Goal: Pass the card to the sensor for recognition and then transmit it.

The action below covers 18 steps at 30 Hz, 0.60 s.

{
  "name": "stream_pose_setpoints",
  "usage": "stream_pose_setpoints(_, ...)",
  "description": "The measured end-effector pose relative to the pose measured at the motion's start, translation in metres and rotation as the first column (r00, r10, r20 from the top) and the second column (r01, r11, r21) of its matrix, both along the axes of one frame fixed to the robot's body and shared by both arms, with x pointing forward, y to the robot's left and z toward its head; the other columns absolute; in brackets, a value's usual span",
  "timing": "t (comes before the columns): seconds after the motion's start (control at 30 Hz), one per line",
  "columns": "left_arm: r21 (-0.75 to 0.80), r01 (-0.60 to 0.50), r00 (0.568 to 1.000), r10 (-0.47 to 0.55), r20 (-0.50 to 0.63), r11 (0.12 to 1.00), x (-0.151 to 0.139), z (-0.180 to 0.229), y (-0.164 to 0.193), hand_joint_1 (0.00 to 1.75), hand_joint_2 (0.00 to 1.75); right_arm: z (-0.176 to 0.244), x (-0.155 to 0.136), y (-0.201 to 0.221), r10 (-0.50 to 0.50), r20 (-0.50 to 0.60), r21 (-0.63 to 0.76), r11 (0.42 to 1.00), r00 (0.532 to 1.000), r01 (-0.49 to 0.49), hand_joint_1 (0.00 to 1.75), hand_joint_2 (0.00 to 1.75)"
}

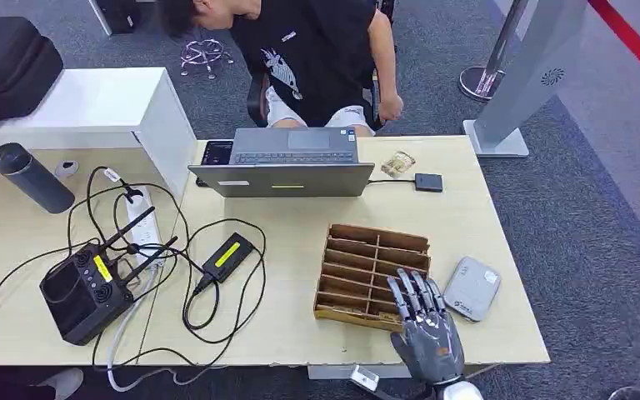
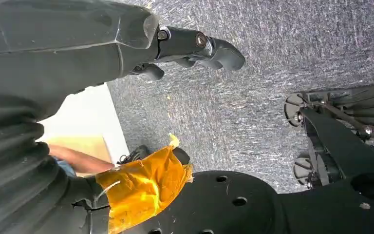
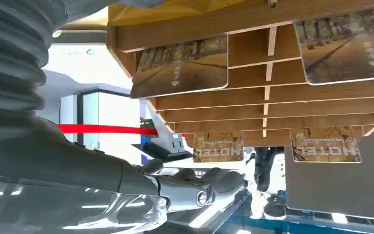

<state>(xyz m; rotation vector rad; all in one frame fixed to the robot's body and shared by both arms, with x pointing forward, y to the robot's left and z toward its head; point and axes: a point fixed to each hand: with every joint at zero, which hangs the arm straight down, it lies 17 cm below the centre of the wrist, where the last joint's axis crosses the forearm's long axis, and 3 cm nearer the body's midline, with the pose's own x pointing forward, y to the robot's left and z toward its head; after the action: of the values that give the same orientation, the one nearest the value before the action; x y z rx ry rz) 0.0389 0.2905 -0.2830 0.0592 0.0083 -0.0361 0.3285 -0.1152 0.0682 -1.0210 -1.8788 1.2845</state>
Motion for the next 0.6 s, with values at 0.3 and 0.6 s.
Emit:
stream_pose_setpoints(0.3, 0.001, 0.004, 1.000, -0.004, -0.001, 1.000, -0.0002, 0.0000, 0.0002, 0.00, 1.75, 0.0011, 0.0013, -0.0014, 0.002, 0.003, 0.002, 1.000, 1.000, -0.002, 1.73, 1.75)
stream_pose_setpoints(0.6, 0.000, 0.002, 1.000, -0.002, -0.001, 1.000, -0.0001, 0.0000, -0.0002, 0.00, 1.75, 0.0006, 0.0018, -0.0002, -0.008, 0.015, -0.032, 0.999, 1.000, 0.009, 1.75, 1.75)
